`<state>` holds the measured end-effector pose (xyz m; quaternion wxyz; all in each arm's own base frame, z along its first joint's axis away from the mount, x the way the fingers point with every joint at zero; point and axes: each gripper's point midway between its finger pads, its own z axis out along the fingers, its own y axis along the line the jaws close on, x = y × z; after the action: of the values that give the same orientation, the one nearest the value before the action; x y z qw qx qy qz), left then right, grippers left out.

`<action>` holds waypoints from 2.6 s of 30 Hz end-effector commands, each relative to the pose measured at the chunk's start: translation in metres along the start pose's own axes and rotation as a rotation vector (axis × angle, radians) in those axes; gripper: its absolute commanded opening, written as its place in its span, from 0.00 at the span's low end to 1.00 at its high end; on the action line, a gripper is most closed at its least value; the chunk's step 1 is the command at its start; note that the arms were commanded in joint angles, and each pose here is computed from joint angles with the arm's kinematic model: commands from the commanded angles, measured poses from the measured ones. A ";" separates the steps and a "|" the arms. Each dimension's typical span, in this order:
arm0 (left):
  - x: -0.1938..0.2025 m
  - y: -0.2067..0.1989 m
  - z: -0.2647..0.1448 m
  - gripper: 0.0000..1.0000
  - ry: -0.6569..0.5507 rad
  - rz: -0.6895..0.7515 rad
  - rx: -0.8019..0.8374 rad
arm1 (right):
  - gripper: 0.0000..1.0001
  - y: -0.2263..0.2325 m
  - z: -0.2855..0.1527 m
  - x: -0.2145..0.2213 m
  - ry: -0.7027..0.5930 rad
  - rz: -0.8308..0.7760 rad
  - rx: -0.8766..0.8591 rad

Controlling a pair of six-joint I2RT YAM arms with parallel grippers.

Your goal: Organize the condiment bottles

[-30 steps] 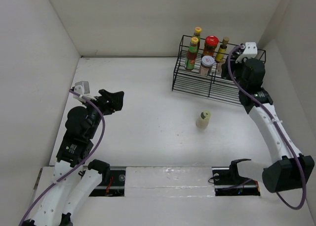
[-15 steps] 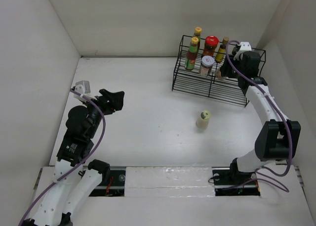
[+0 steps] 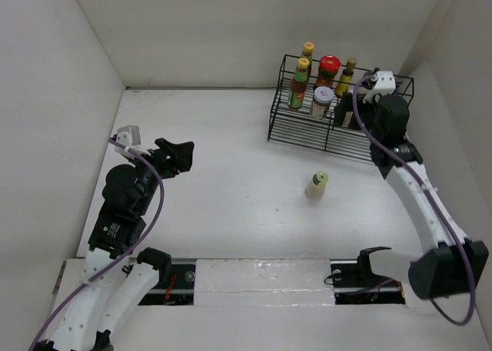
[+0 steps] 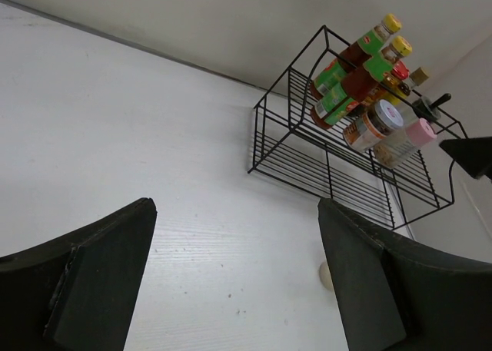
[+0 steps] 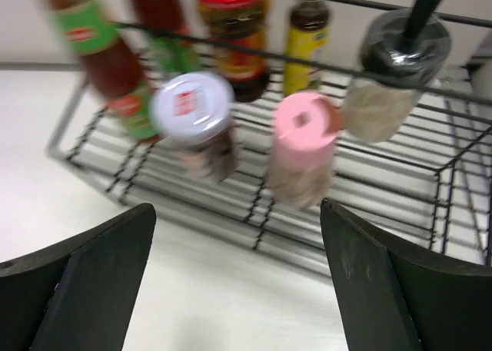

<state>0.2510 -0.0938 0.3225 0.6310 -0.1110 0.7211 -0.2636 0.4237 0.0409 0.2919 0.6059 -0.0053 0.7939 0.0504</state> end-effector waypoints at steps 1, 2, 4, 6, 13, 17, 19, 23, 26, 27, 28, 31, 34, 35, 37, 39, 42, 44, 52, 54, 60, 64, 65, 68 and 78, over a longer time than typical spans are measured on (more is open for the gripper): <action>-0.010 -0.007 -0.002 0.82 -0.042 0.007 0.036 | 0.93 0.021 -0.044 -0.005 -0.101 0.024 -0.007; -0.011 -0.006 -0.002 0.82 -0.047 0.007 0.028 | 0.93 0.028 -0.050 0.007 -0.091 0.019 -0.027; -0.011 -0.006 -0.002 0.84 -0.047 0.007 0.028 | 0.93 0.040 -0.066 0.046 -0.034 0.015 -0.064; -0.011 -0.006 -0.002 0.85 -0.047 0.007 0.028 | 0.94 0.045 -0.077 0.090 0.085 0.019 -0.084; -0.008 -0.007 0.000 0.87 -0.031 0.008 0.036 | 0.98 0.080 -0.102 0.199 0.324 0.018 -0.280; -0.008 -0.007 0.000 0.87 -0.031 0.008 0.036 | 0.97 0.092 -0.092 0.203 0.322 -0.021 -0.305; -0.008 -0.007 0.000 0.87 -0.031 0.008 0.036 | 0.94 0.089 -0.081 0.203 0.321 -0.036 -0.272; -0.010 -0.008 -0.002 0.87 -0.039 0.008 0.041 | 0.85 0.077 -0.064 0.189 0.249 -0.044 -0.154; -0.009 -0.009 -0.003 0.87 -0.034 0.008 0.049 | 0.69 0.079 -0.055 0.189 0.240 -0.049 -0.137; -0.009 -0.009 -0.003 0.87 -0.034 0.008 0.049 | 0.64 0.075 -0.054 0.188 0.235 -0.052 -0.114; -0.009 -0.009 -0.003 0.87 -0.034 0.008 0.049 | 0.59 0.077 -0.054 0.183 0.223 -0.045 -0.109; -0.009 -0.009 -0.003 0.87 -0.034 0.008 0.049 | 0.47 0.076 -0.057 0.166 0.171 -0.046 -0.082; -0.009 -0.009 -0.003 0.87 -0.034 0.008 0.049 | 0.45 0.067 -0.068 0.114 0.049 -0.034 -0.030; -0.009 -0.009 -0.003 0.87 -0.034 0.008 0.049 | 0.45 0.061 -0.072 0.081 -0.025 -0.013 -0.008; -0.006 -0.010 0.000 0.87 -0.020 0.009 0.052 | 0.44 0.045 -0.079 0.044 -0.103 -0.021 0.043; -0.008 -0.011 -0.003 0.87 -0.030 0.008 0.059 | 0.43 0.016 -0.077 0.004 -0.162 -0.016 0.131; -0.010 -0.009 -0.003 0.87 -0.037 0.008 0.048 | 0.42 -0.019 -0.076 -0.031 -0.201 0.004 0.189; -0.010 -0.009 -0.003 0.87 -0.037 0.008 0.048 | 0.42 -0.029 -0.070 -0.045 -0.231 0.023 0.171; -0.008 -0.008 -0.001 0.89 -0.029 0.008 0.044 | 0.42 -0.093 -0.017 -0.041 -0.122 0.059 0.215; -0.008 -0.008 -0.001 0.89 -0.029 0.008 0.044 | 0.43 -0.101 -0.004 -0.025 -0.075 0.067 0.223; -0.005 -0.007 0.002 0.89 -0.020 0.009 0.038 | 0.48 -0.114 0.021 0.006 0.011 0.084 0.229; -0.003 -0.006 0.004 0.89 -0.012 0.010 0.033 | 0.70 -0.113 0.027 0.014 0.031 0.098 0.221; -0.003 -0.006 0.004 0.90 -0.012 0.010 0.033 | 0.76 -0.113 0.027 0.014 0.030 0.107 0.221; -0.005 -0.008 0.005 0.91 -0.012 0.010 0.033 | 0.90 -0.111 0.014 -0.009 -0.035 0.098 0.226; -0.003 -0.006 0.005 1.00 -0.004 0.020 0.028 | 1.00 -0.017 -0.088 -0.107 -0.391 0.027 -0.022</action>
<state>0.2535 -0.0982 0.3175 0.6224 -0.1032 0.7291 -0.2653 0.3937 -0.0353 0.3657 0.6880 0.0722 0.7221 0.0111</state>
